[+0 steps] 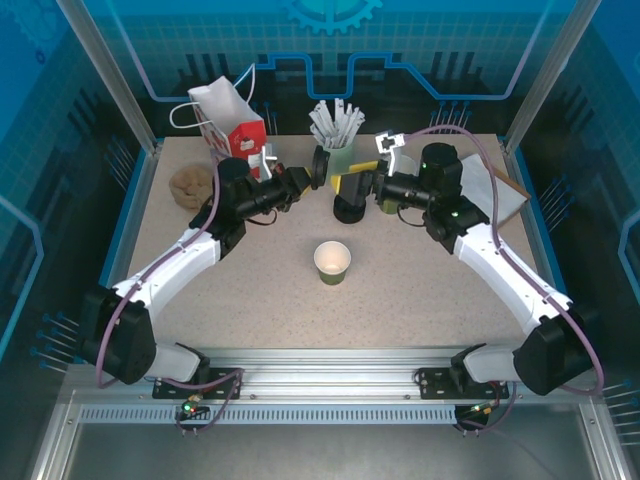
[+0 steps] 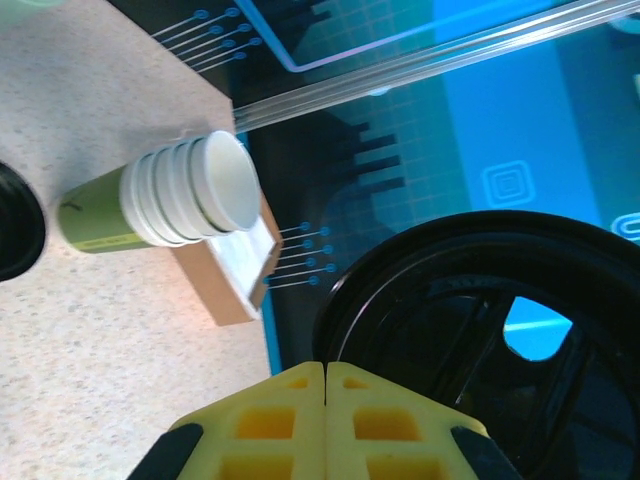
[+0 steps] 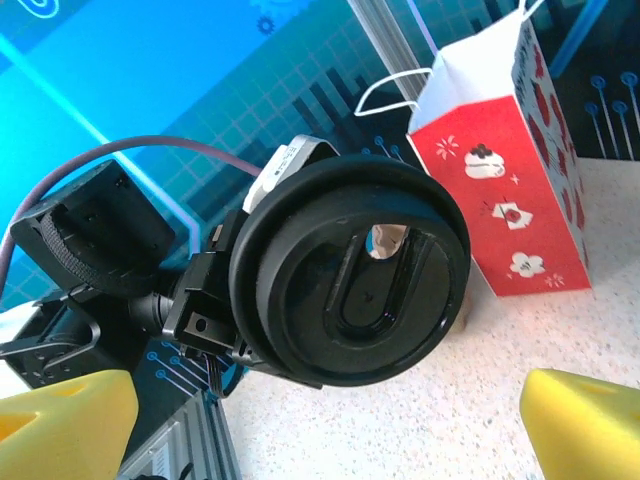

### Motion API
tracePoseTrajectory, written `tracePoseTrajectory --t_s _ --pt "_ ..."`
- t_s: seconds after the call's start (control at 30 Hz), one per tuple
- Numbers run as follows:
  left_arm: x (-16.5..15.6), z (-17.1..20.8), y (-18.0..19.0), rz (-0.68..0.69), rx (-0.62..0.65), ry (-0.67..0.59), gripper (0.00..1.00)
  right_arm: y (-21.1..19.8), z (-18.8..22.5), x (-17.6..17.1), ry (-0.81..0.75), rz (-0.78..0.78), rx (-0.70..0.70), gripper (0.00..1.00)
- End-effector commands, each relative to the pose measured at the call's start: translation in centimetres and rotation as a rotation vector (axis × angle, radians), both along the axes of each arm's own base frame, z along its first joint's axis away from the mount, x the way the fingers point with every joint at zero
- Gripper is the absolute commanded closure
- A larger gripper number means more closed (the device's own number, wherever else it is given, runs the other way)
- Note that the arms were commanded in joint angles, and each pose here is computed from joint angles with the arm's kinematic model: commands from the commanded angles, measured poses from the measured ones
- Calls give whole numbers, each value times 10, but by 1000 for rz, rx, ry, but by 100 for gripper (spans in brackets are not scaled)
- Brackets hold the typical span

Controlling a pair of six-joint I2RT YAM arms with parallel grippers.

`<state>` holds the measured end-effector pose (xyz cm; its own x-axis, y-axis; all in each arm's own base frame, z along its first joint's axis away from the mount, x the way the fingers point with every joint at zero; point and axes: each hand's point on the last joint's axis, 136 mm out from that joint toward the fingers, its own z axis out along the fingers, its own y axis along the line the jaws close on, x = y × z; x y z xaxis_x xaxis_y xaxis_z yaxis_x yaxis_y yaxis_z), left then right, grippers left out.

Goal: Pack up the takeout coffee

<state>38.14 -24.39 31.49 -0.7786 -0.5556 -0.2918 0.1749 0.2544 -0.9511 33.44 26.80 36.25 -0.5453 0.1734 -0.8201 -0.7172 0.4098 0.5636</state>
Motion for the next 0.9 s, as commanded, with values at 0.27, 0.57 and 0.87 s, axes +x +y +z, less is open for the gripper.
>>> tracePoseTrajectory --t_s 0.27,0.57,0.87 --pt "-18 30 -14 -80 -106 -36 94 31 22 8 -37 100 98 0" --pt "-18 28 -19 -95 -113 -36 94 30 26 9 -40 89 112 4" --pt "-17 26 -20 -95 -118 -35 94 29 29 8 -46 86 105 19"
